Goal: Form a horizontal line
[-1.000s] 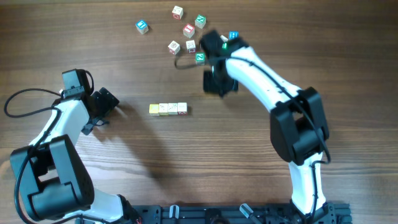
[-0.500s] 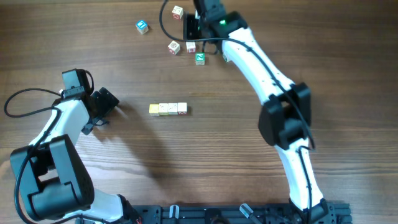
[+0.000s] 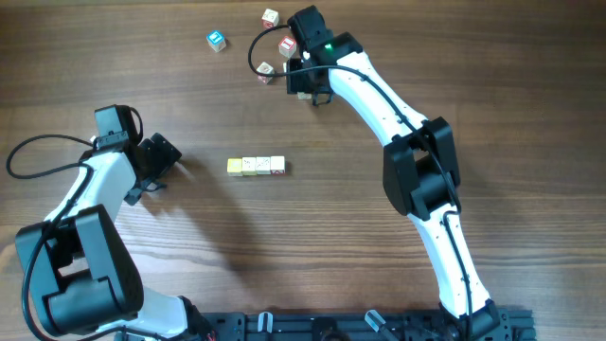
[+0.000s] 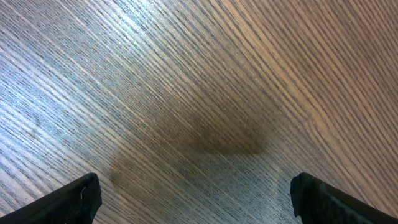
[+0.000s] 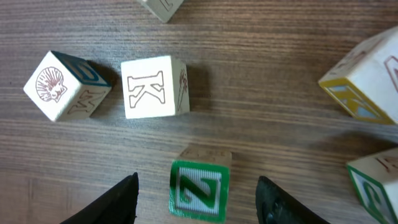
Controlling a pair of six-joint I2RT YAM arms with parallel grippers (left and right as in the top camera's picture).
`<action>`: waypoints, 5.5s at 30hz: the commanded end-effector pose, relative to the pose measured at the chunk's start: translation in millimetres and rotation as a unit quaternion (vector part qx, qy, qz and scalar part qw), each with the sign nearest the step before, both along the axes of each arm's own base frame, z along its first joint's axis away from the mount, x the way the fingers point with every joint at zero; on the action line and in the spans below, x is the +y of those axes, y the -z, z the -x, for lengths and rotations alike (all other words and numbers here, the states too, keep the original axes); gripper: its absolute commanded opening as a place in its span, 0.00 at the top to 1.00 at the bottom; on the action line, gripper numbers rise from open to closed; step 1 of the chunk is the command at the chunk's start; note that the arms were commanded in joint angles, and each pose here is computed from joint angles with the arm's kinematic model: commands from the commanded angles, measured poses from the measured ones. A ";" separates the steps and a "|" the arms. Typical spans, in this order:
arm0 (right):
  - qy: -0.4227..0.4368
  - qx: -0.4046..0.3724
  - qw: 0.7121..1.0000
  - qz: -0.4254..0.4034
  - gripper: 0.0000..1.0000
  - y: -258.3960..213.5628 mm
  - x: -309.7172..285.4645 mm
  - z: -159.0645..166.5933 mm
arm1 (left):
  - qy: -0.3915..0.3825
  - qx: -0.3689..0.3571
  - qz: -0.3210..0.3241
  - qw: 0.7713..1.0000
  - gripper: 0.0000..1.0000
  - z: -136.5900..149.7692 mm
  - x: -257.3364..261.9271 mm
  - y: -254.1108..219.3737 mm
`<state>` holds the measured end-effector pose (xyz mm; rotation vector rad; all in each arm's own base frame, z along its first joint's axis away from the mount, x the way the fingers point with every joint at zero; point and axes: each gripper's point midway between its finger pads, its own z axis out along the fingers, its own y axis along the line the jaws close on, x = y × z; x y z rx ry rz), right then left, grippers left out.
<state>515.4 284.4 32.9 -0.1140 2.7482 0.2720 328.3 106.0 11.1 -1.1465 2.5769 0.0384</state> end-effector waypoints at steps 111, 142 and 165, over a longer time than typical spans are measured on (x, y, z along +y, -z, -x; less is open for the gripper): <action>0.011 0.191 0.979 0.065 0.81 15.6 -2.0 180.9 | -0.003 0.006 -0.002 1.000 0.00 3.0 1.5 3.2; 0.054 0.071 0.995 0.053 0.76 8.6 5.4 126.0 | -0.003 0.007 -0.002 1.000 0.00 3.1 1.4 3.2; 0.195 0.129 0.959 0.162 0.00 11.2 -236.4 73.1 | -0.003 0.007 -0.002 1.000 0.00 3.1 1.4 3.2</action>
